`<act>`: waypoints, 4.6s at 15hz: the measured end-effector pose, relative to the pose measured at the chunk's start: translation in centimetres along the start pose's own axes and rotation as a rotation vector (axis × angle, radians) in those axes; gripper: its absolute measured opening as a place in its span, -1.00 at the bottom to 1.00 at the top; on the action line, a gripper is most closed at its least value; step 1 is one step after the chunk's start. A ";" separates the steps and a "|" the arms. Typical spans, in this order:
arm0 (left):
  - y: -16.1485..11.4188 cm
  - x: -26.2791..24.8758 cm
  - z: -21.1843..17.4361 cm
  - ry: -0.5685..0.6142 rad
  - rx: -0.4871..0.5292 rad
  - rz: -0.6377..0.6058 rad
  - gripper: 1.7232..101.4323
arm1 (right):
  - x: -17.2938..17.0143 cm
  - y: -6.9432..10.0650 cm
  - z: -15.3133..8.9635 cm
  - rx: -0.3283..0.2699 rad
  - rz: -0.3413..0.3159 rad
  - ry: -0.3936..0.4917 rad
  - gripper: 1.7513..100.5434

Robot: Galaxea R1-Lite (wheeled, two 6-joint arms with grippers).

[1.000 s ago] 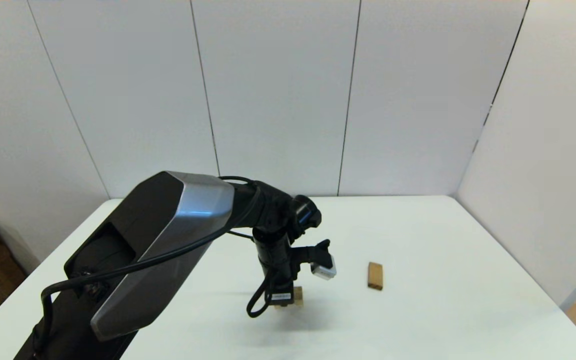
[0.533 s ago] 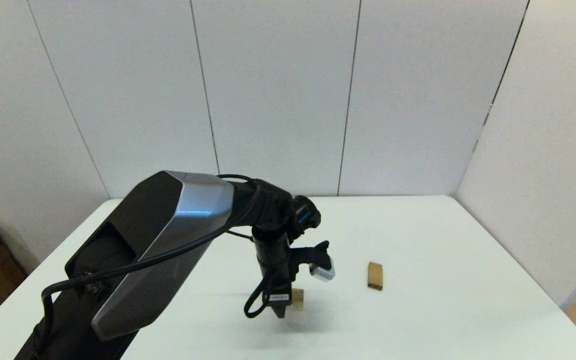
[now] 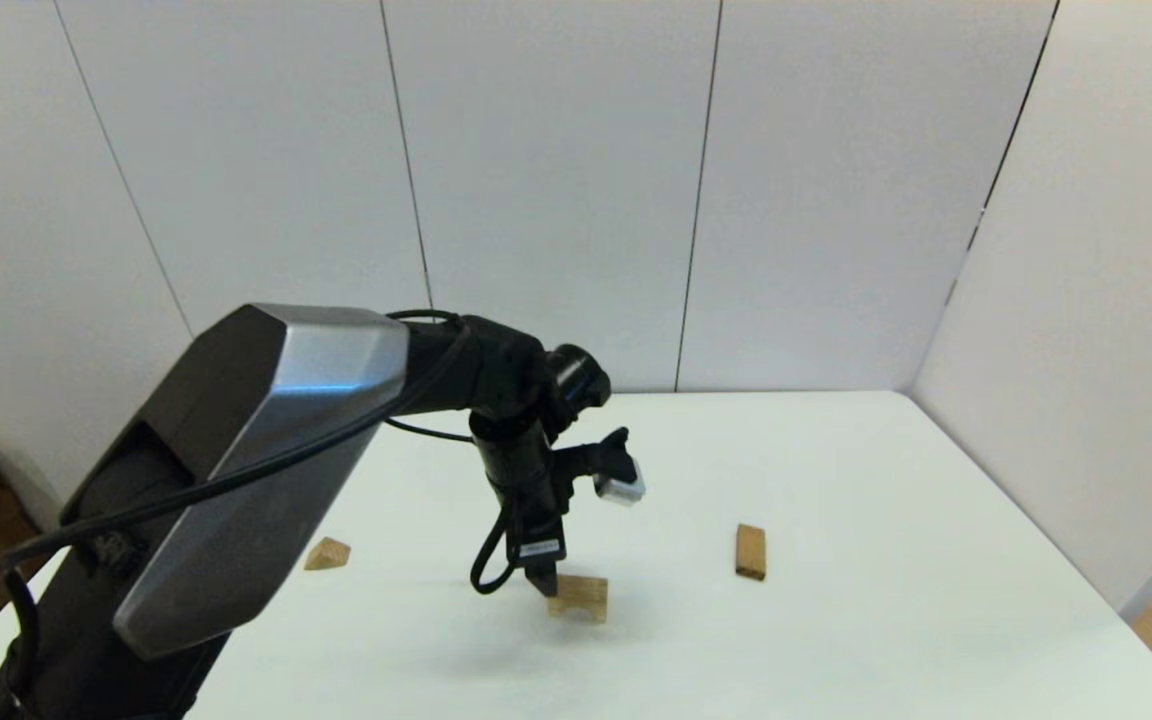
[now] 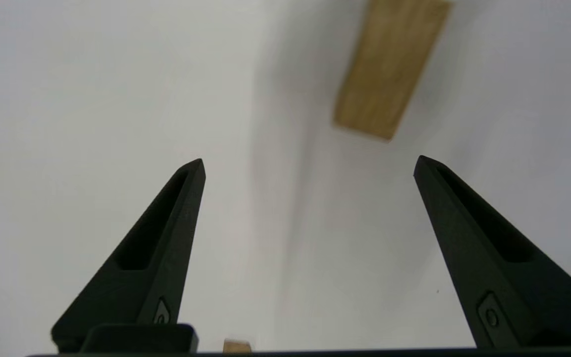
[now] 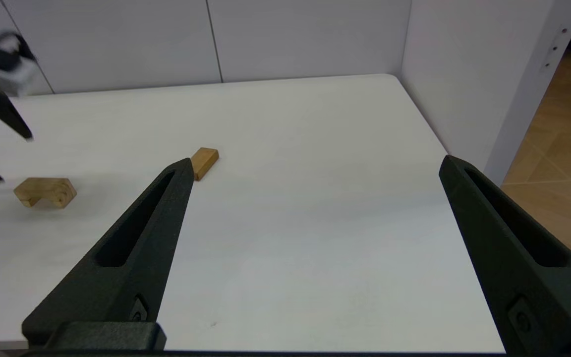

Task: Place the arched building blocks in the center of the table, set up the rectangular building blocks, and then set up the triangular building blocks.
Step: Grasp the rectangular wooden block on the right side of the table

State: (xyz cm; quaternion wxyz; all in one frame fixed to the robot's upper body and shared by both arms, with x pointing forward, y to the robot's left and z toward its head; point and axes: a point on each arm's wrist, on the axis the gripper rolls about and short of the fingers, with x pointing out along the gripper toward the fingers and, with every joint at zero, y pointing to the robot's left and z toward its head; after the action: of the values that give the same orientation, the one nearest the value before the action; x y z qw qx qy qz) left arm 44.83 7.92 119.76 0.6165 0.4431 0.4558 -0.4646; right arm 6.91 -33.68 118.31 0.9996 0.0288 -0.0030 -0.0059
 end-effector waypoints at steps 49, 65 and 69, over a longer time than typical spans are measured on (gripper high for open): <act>-31.3 -13.8 -29.6 -1.176 -0.950 1.260 0.93 | 0.0 0.0 0.0 0.000 0.000 0.000 0.95; -32.8 -8.6 -30.6 -1.039 -1.007 1.084 0.93 | 0.0 0.0 0.0 0.000 -0.001 0.000 0.95; -32.8 -8.6 -30.7 -1.051 -1.025 1.076 0.93 | 0.0 0.0 0.0 0.000 0.000 0.000 0.95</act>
State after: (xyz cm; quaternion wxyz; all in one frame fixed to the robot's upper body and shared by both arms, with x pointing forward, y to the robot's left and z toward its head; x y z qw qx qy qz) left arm 6.90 33.35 118.26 1.0000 -0.0014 -0.0013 0.0033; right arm 6.91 -33.68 118.30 0.9996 0.0288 -0.0028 -0.0059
